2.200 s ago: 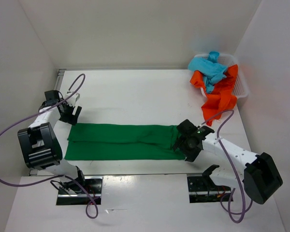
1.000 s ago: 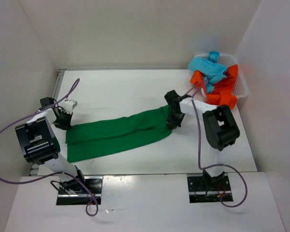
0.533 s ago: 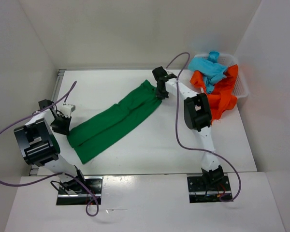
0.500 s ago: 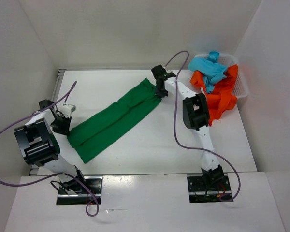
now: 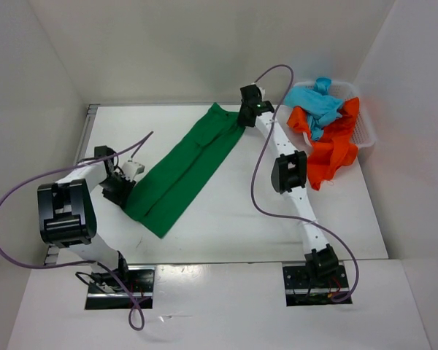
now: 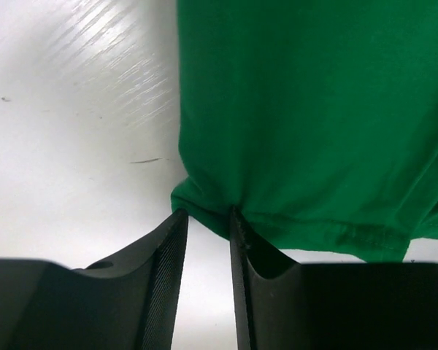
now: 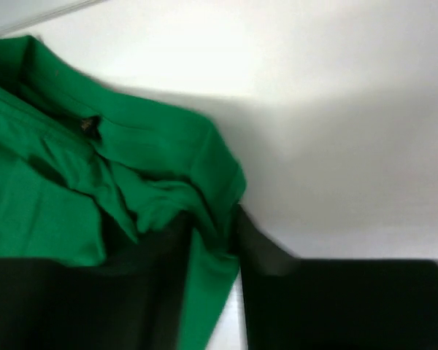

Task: Fold and stack the t-shirts
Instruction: Rotate the tshirt 90 degrees

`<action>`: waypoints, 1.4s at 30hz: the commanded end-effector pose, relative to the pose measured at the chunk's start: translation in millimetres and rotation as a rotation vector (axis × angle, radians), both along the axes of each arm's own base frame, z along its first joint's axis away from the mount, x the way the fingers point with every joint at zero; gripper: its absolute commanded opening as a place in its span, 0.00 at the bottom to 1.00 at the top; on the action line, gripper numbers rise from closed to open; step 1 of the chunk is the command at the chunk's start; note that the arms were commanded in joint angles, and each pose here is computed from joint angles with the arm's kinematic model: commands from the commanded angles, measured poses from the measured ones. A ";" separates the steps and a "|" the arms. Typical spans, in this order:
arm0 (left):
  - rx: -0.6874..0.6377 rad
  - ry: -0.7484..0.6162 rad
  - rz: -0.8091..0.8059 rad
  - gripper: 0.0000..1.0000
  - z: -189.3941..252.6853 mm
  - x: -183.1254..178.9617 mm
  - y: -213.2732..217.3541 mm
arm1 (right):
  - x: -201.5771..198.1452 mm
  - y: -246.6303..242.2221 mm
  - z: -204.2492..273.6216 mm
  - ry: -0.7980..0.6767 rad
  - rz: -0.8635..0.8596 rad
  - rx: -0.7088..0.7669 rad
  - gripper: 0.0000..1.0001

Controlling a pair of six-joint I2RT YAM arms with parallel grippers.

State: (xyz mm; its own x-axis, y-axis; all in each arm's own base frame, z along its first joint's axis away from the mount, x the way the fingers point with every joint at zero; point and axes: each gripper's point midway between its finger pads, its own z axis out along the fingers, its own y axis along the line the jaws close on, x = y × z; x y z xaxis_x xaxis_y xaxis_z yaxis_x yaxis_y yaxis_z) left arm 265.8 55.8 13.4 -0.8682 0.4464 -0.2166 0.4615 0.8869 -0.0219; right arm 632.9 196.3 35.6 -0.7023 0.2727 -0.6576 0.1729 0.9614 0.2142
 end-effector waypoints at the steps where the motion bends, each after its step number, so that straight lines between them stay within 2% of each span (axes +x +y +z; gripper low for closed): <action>1: -0.044 0.124 -0.053 0.38 -13.8 -32.4 -25.7 | 28.5 16.6 49.0 -0.170 0.101 0.095 0.41; 2: -0.046 0.136 -0.058 0.39 -13.5 -38.6 -30.2 | 31.7 15.0 55.4 -0.186 0.110 0.114 0.52; 3: -0.044 0.127 -0.067 0.40 -11.6 -37.4 -32.2 | 32.6 17.4 74.0 -0.219 0.128 0.122 0.82; 4: -0.056 0.118 -0.058 0.40 -9.4 -39.6 -35.0 | 31.8 9.0 93.2 -0.236 0.126 0.115 0.95; 5: -0.058 0.125 -0.048 0.42 -8.4 -44.1 -36.0 | 28.8 -4.6 105.5 -0.233 0.097 0.099 1.00; 7: -0.054 0.088 -0.039 0.42 -0.2 -40.3 -35.8 | 20.3 -22.9 128.3 -0.227 0.051 0.066 1.00; 8: -0.052 0.074 -0.040 0.43 2.7 -38.9 -35.6 | 5.9 -31.7 163.1 -0.235 0.022 0.057 1.00; 10: -0.067 0.036 -0.033 0.49 10.6 -35.3 -39.0 | -15.3 -38.0 173.0 -0.196 -0.031 -0.024 1.00; 11: -0.078 0.024 0.003 0.51 13.4 -34.7 -35.2 | -34.3 -35.5 213.6 -0.238 -0.043 -0.041 1.00; 12: -0.085 -0.019 0.027 0.55 21.1 -27.6 -32.8 | -59.3 -19.4 194.2 -0.163 -0.041 -0.131 1.00; 13: -0.080 -0.050 0.036 0.59 26.3 -21.2 -29.0 | -75.4 -8.0 197.3 -0.152 -0.024 -0.157 1.00; 14: -0.080 -0.060 0.071 0.64 28.8 -21.3 -23.3 | -107.9 -2.9 194.8 -0.100 -0.003 -0.181 1.00; 15: -0.059 -0.108 0.087 0.67 38.0 -14.4 -15.7 | -129.8 27.0 194.3 -0.105 0.036 -0.152 1.00; 18: -0.062 -0.217 0.156 0.72 61.1 -2.7 -1.2 | -203.0 51.8 182.2 -0.094 0.135 0.069 1.00; 19: -0.066 -0.251 0.169 0.73 66.5 1.6 0.6 | -252.8 64.6 130.7 0.040 0.173 0.143 1.00; 20: -0.060 -0.294 0.188 0.74 76.5 4.1 3.5 | -274.6 71.2 152.3 -0.001 0.183 0.215 1.00; 22: -0.050 -0.353 0.203 0.77 87.6 10.2 7.7 | -326.3 108.3 131.6 0.091 0.235 0.269 1.00; 24: -0.054 -0.391 0.214 0.78 90.6 9.7 8.0 | -363.5 138.2 106.8 0.170 0.296 0.250 0.99; 25: -0.058 -0.401 0.227 0.78 93.7 9.6 7.4 | -389.3 168.0 106.3 0.171 0.358 0.243 0.97; 27: -0.074 -0.407 0.241 0.78 91.8 10.3 7.0 | -411.6 186.3 71.8 0.264 0.397 0.175 0.92; 30: -0.082 -0.435 0.272 0.78 97.0 14.9 7.2 | -440.5 213.1 50.0 0.352 0.482 0.162 0.78; 31: -0.069 -0.444 0.276 0.78 97.9 16.7 10.1 | -451.3 224.8 50.2 0.360 0.528 0.173 0.69; 32: -0.067 -0.453 0.275 0.78 99.0 18.7 10.7 | -455.2 231.9 50.0 0.366 0.544 0.178 0.66; 36: -0.069 -0.463 0.282 0.79 99.3 18.7 10.4 | -468.0 262.4 17.5 0.442 0.621 0.098 0.66; 40: -0.071 -0.462 0.273 0.79 99.3 19.3 7.8 | -483.9 279.3 13.3 0.454 0.660 0.078 0.69; 42: -0.072 -0.471 0.262 0.79 100.4 21.9 5.4 | -479.5 279.0 10.7 0.445 0.645 0.055 0.69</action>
State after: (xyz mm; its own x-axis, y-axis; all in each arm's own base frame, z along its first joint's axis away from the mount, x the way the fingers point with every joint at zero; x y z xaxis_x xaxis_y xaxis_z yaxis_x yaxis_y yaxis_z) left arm 281.1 67.1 105.2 -0.7829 0.1999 -0.5892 0.1948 0.9781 0.0730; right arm 158.8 468.3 35.9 -0.9345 -0.2362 -0.2661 -0.3162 0.8944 0.3164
